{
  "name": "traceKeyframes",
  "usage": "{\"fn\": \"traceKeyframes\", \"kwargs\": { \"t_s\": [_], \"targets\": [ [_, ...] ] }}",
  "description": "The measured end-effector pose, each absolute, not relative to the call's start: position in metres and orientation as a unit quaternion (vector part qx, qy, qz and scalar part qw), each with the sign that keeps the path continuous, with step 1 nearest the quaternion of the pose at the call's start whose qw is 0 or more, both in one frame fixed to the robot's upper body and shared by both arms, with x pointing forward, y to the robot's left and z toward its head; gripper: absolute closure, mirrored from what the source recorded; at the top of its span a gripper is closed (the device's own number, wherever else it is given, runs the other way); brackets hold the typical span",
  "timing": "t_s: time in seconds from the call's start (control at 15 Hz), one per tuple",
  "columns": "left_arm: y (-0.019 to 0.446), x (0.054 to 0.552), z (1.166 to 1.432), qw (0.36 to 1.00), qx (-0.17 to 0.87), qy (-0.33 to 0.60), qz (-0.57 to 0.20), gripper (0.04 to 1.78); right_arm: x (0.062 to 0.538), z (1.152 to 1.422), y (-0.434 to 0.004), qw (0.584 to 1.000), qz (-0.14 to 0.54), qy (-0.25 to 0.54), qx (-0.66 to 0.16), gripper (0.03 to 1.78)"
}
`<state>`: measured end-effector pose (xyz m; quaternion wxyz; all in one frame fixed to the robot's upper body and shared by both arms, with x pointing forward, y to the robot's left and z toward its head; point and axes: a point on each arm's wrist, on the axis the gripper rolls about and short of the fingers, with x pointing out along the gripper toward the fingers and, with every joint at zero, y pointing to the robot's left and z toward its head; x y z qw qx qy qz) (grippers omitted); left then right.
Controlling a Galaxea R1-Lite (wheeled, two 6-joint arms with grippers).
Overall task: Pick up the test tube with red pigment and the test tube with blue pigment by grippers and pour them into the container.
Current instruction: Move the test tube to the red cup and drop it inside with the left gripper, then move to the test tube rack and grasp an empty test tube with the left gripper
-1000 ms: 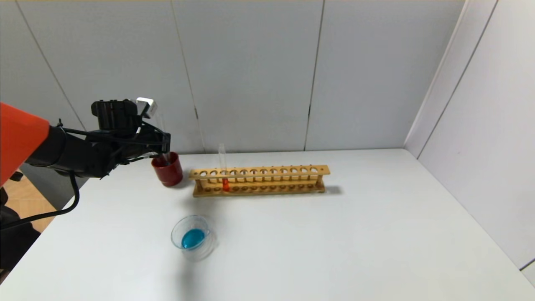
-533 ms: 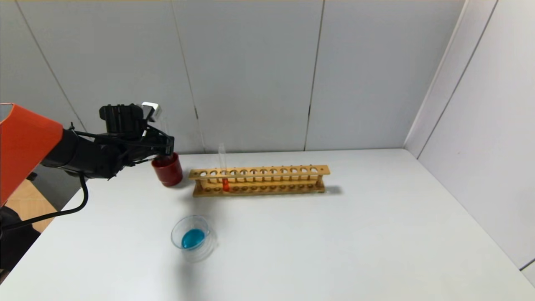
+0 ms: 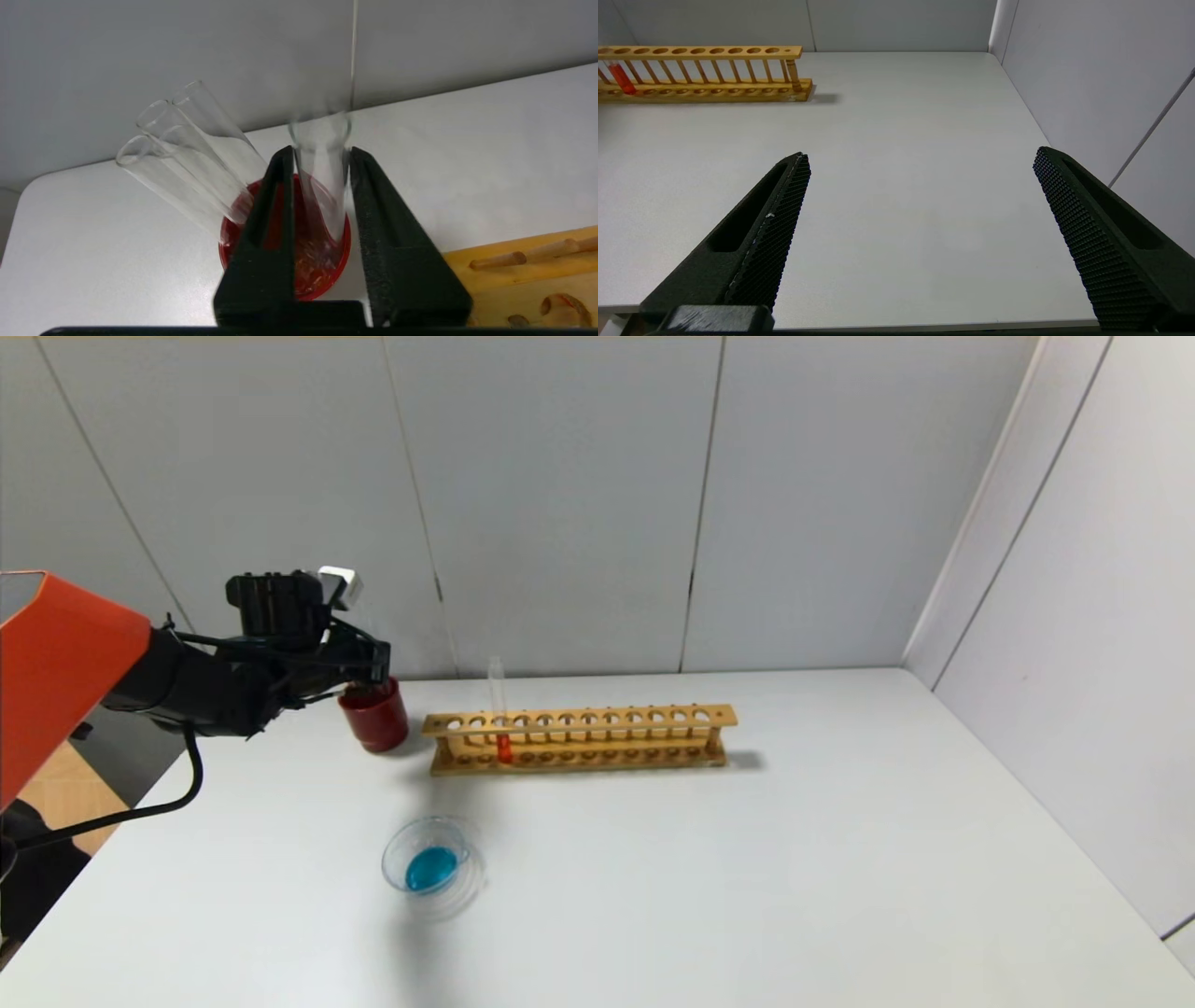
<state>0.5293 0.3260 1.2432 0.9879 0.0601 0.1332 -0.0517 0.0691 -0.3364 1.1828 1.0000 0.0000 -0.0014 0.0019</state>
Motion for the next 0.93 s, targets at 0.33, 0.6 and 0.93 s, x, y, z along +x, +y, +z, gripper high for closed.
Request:
{"fn": "traceKeyframes", "kwargs": {
  "t_s": [0.33, 0.6, 0.93],
  "targets": [
    [0.325, 0.525, 1.252, 0.989, 0.062, 0.122, -0.051, 0.52, 0.069, 1.183, -0.336, 1.0, 0.002, -0.001, 0.0, 0.06],
    [0.325, 0.515, 1.276, 0.992, 0.064, 0.097, -0.051, 0.13, 0.069, 1.183, -0.336, 1.0, 0.002, -0.001, 0.0, 0.06],
    [0.322, 0.472, 1.32, 0.992, 0.071, 0.065, -0.083, 0.08, 0.069, 1.183, -0.336, 1.0, 0.002, -0.001, 0.0, 0.06]
  ]
}}
